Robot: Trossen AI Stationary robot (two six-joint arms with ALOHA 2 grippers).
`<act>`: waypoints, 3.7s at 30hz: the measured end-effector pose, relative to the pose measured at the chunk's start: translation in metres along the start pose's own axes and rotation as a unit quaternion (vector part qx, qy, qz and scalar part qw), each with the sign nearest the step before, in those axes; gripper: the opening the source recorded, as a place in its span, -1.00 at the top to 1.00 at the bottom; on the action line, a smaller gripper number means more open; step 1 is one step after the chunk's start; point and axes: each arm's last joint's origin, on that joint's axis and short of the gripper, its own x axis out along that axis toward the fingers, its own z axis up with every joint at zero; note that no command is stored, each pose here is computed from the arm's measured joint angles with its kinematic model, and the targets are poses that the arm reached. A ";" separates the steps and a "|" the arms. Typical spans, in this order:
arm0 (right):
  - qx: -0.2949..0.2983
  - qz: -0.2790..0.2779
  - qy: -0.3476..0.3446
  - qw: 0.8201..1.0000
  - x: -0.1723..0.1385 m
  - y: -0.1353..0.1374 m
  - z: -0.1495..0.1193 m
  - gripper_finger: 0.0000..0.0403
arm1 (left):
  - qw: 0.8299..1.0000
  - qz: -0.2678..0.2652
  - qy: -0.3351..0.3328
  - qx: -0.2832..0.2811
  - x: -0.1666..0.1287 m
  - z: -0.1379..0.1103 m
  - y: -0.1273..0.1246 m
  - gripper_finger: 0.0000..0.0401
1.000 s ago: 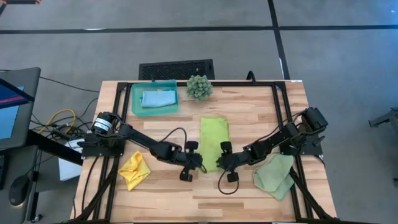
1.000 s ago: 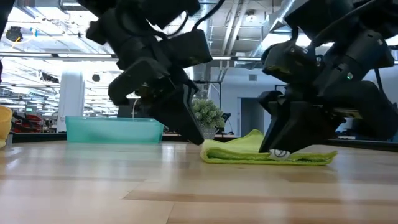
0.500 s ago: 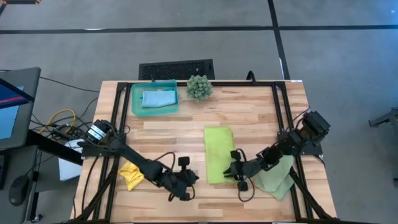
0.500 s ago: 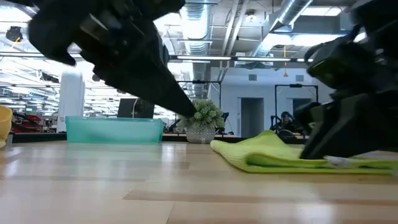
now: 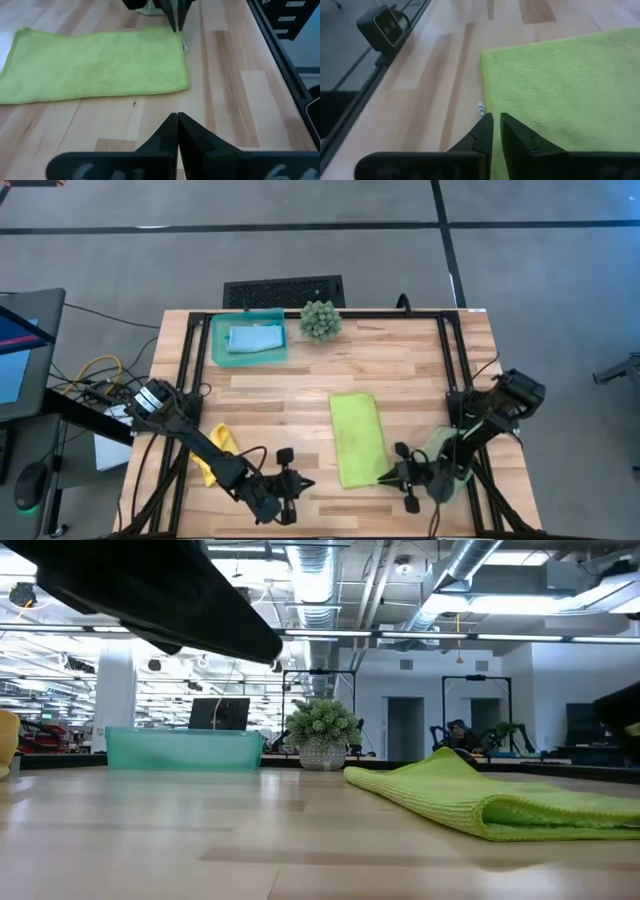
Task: Fold microfiber towels
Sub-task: Fold the light green microfiber cloth
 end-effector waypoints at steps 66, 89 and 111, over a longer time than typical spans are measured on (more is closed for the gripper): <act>-0.054 0.126 0.108 0.985 0.046 0.048 0.106 0.92 | 0.996 -0.032 -0.081 -0.026 0.070 -0.016 0.096 1.00; -0.014 0.016 0.193 0.981 0.064 -0.062 0.149 0.95 | 0.997 0.001 -0.074 0.023 0.085 -0.030 0.080 1.00; 0.042 -0.035 0.200 0.978 0.074 -0.121 0.130 0.92 | 0.997 0.071 -0.002 0.038 0.054 -0.025 0.073 1.00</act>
